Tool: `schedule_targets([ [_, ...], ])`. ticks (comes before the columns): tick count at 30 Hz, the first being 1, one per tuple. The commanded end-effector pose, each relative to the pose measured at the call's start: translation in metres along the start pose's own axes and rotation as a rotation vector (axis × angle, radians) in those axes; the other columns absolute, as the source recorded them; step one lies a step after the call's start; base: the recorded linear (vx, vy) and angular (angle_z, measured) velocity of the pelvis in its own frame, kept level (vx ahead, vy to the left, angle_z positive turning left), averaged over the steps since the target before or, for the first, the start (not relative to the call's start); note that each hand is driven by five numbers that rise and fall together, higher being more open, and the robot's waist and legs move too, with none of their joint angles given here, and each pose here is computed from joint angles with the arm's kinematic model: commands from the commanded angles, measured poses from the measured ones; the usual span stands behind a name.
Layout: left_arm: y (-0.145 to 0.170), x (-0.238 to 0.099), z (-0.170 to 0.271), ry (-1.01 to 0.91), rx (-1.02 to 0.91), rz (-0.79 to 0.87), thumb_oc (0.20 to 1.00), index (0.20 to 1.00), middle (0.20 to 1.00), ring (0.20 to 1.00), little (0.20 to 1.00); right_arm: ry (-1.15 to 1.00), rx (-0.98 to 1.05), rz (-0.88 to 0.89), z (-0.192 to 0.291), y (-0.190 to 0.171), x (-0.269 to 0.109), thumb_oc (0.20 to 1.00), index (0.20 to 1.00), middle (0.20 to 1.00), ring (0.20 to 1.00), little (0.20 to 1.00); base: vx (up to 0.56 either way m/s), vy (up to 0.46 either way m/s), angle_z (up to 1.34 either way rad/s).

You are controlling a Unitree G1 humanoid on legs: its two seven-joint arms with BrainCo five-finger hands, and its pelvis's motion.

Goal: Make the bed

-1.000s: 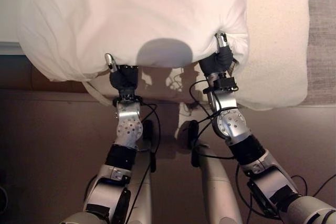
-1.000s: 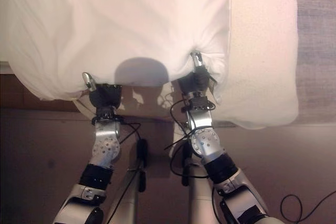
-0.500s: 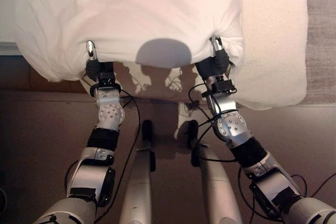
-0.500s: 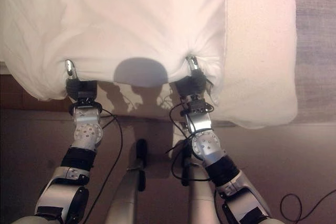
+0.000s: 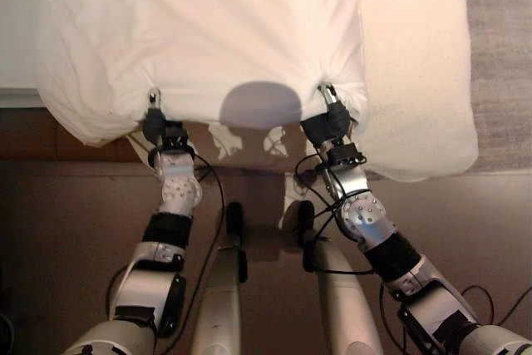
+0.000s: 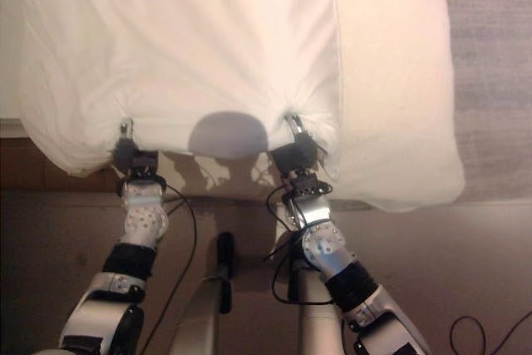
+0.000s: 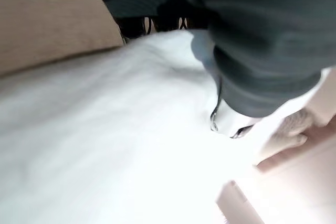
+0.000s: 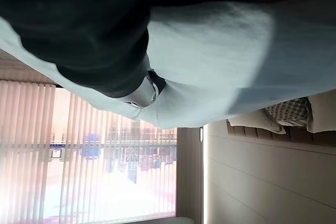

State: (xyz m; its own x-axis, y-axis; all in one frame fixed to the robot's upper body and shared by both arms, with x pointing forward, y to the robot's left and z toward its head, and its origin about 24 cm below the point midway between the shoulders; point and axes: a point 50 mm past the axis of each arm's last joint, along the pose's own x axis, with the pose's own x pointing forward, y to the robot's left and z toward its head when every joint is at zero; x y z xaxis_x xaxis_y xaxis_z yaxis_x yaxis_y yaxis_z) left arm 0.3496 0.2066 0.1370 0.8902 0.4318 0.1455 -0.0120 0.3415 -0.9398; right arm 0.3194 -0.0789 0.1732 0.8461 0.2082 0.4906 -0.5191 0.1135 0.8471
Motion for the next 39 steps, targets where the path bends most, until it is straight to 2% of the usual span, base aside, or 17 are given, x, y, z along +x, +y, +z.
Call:
schedule_targets([
  [1, 0.02, -0.005, 0.033, -0.15, 0.046, 0.014, 0.2, 0.2, 0.2, 0.2, 0.2, -0.143, -0.133, 0.019, 0.034, -0.001, -0.028, 0.2, 0.2, 0.2, 0.2, 0.2, -0.04, -0.156, 0.32],
  [4, 0.022, -0.015, 0.04, -0.185, 0.028, -0.005, 0.2, 0.2, 0.2, 0.2, 0.2, -0.18, -0.389, -0.142, 0.064, -0.025, -0.043, 0.2, 0.2, 0.2, 0.2, 0.2, -0.04, -0.054, 0.22],
  [9, 0.032, -0.026, 0.055, -0.228, 0.011, -0.035, 0.2, 0.2, 0.2, 0.2, 0.2, -0.327, -0.642, -0.404, 0.107, -0.052, -0.077, 0.2, 0.2, 0.2, 0.2, 0.2, -0.03, 0.099, 0.17],
  [11, 0.032, -0.027, 0.057, -0.235, 0.007, -0.038, 0.2, 0.2, 0.2, 0.2, 0.2, -0.362, -0.658, -0.454, 0.11, -0.055, -0.082, 0.2, 0.2, 0.2, 0.2, 0.2, 0.01, 0.195, 0.05],
  [13, 0.033, -0.029, 0.065, -0.265, -0.002, -0.04, 0.2, 0.2, 0.2, 0.2, 0.2, -0.469, -0.734, -0.597, 0.12, -0.061, -0.091, 0.2, 0.2, 0.2, 0.2, 0.2, 0.04, 0.43, 0.12],
  [15, 0.032, -0.028, 0.066, -0.271, -0.02, -0.053, 0.2, 0.2, 0.2, 0.2, 0.2, -0.508, -0.741, -0.633, 0.123, -0.063, -0.092, 0.2, 0.2, 0.2, 0.2, 0.2, -0.01, 0.522, -0.06],
  [19, 0.028, -0.028, 0.056, -0.226, -0.016, -0.085, 0.2, 0.2, 0.2, 0.2, 0.2, -0.537, -0.747, -0.732, 0.124, -0.074, -0.101, 0.2, 0.2, 0.2, 0.2, 0.2, 0.07, 0.729, -0.13],
  [20, 0.027, -0.032, 0.051, -0.195, 0.0, -0.111, 0.2, 0.2, 0.2, 0.2, 0.2, -0.516, -0.804, -0.782, 0.125, -0.08, -0.101, 0.2, 0.2, 0.2, 0.2, 0.2, 0.1, 0.766, 0.24],
  [27, 0.033, -0.041, 0.039, -0.112, 0.048, -0.115, 0.2, 0.2, 0.2, 0.2, 0.2, -0.419, -0.825, -0.81, 0.107, -0.095, -0.104, 0.2, 0.2, 0.2, 0.2, 0.2, -0.01, 0.561, -0.43],
  [29, 0.031, -0.043, 0.034, -0.09, 0.054, -0.121, 0.2, 0.2, 0.2, 0.2, 0.2, -0.413, -0.812, -0.82, 0.103, -0.097, -0.106, 0.2, 0.2, 0.2, 0.2, 0.2, -0.01, 0.171, -0.25],
  [32, 0.035, -0.049, 0.02, -0.03, 0.1, -0.099, 0.2, 0.2, 0.2, 0.2, 0.2, -0.377, -0.903, -0.825, 0.1, -0.098, -0.112, 0.2, 0.2, 0.2, 0.2, 0.2, -0.03, 0.118, -0.18],
  [39, 0.047, -0.068, -0.004, 0.055, 0.028, -0.036, 0.2, 0.2, 0.2, 0.2, 0.2, -0.338, -0.978, -0.851, 0.11, -0.101, -0.124, 0.2, 0.2, 0.2, 0.2, 0.2, -0.09, -0.054, 0.16],
])
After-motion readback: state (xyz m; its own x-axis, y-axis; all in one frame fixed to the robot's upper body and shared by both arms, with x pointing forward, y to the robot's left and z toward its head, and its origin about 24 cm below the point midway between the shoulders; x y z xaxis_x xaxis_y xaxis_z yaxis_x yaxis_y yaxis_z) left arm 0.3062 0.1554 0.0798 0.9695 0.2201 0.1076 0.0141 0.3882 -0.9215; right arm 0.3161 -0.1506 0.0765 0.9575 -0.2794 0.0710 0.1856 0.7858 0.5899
